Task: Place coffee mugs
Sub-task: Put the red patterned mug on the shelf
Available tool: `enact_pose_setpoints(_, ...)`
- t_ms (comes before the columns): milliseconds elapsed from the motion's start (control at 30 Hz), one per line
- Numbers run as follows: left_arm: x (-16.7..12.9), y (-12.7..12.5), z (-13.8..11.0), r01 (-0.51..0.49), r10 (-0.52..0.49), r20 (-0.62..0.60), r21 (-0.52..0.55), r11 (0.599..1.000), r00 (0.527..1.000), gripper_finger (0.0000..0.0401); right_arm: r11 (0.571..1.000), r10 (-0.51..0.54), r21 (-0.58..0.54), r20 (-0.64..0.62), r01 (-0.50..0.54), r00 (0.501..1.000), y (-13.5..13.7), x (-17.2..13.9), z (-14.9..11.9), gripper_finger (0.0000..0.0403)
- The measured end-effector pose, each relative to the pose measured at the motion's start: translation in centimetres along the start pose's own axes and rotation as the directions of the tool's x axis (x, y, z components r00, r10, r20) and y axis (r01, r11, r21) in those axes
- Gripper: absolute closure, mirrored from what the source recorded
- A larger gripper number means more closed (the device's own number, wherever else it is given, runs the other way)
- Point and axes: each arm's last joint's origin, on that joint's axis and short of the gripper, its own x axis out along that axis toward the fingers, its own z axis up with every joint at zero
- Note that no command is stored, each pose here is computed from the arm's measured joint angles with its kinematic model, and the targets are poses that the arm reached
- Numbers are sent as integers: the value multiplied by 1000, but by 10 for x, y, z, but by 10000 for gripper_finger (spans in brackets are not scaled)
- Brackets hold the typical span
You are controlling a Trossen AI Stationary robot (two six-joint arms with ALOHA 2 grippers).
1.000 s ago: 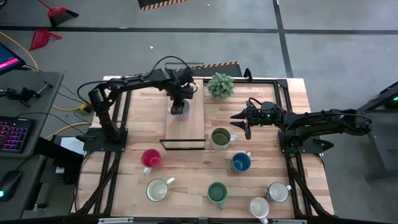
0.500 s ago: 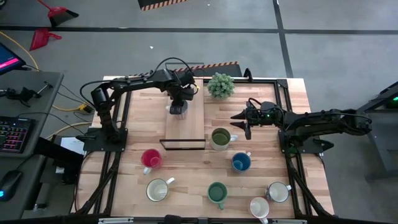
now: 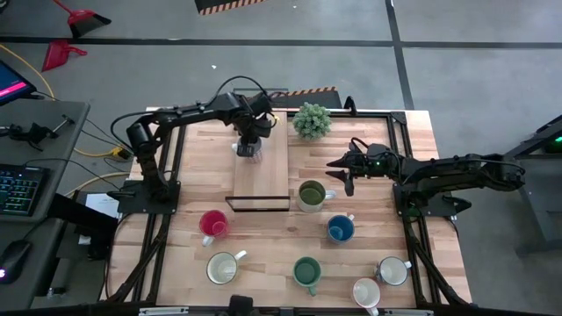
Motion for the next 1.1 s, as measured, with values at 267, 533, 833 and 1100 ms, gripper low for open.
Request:
enact_pose_setpoints(267,-8,23,-13,-62,62,-3,-10,998,998,393,1000,-10,2,7,10,1000,0,0,1,281)
enact_pose_setpoints(533,-24,44,-20,-137,137,-7,-5,991,991,394,1000,-10,0,13,10,1000,0,0,1,281)
enact_pose_setpoints(833,-28,59,-38,-137,137,-29,-19,990,990,394,1000,-8,-7,46,8,999,0,0,4,281)
enact_pose_setpoints(1100,-23,64,-43,-118,116,-43,-55,991,992,394,1000,-8,-8,52,8,999,0,0,5,281)
